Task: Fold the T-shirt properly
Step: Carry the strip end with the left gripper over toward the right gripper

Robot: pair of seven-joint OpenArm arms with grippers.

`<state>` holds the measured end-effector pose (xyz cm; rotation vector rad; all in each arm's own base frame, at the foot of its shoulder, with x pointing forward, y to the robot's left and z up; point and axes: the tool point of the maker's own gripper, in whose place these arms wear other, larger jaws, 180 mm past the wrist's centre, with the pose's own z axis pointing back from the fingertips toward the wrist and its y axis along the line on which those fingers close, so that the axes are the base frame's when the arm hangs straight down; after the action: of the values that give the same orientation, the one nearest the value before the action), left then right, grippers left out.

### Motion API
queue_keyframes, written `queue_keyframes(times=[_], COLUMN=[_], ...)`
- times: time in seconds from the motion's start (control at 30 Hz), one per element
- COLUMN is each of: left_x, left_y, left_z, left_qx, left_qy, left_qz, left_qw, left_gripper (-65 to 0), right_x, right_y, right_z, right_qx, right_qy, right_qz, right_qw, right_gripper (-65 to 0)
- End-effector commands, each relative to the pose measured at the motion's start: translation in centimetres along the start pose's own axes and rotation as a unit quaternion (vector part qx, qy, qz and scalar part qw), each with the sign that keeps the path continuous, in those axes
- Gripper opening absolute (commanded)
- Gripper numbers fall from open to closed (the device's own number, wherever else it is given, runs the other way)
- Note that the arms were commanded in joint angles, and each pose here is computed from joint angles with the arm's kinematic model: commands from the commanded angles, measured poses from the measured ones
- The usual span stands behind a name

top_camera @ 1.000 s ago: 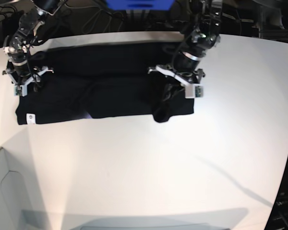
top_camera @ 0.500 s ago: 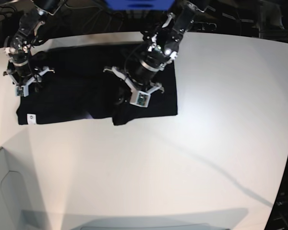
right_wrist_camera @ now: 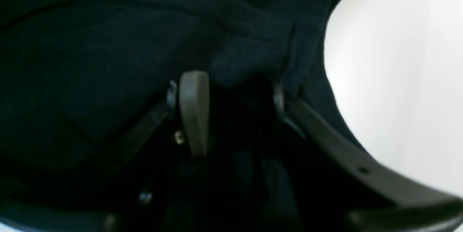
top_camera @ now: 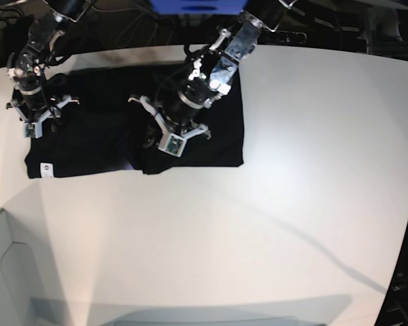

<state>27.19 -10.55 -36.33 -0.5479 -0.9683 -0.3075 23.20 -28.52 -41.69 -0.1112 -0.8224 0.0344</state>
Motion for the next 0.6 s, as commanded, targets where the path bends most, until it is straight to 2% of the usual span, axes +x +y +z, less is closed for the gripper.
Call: queue_keyframes(times=[0.0,0.23,0.4,0.47,0.57], left_x=[2.3,3.5,2.4,2.4,2.4], left_y=[-1.0,-1.5,-2.7,-2.8,-3.3], left_z=[-0.2,-0.7,-1.3,-1.3,-1.1], left_qx=[-0.012,-0.018,-0.035,-0.037,-0.043], left_qy=[-0.035,-0.045,-0.027,-0.027,-0.028], left_qz=[0.005,0.001,-0.015,-0.017,-0.02], left_qw=[0.999,0.999,0.999,0.999,0.998], left_gripper=[-65.0,-65.0,-64.2,-59.6,-45.0], right_x=[0.3,0.3,0.3,0.3,0.3], right_y=[-0.1,-0.1,-0.1,-0.1,-0.1], right_z=[0.1,0.1,0.1,0.1,0.1], right_qx=[0.002,0.002,0.002,0.002,0.002], right_qy=[0.0,0.0,0.0,0.0,0.0], right_qz=[0.01,0.01,0.01,0.01,0.01], right_qw=[1.0,1.0,1.0,1.0,1.0], right_gripper=[-41.9,-41.9,-41.9,-41.9,-41.9])
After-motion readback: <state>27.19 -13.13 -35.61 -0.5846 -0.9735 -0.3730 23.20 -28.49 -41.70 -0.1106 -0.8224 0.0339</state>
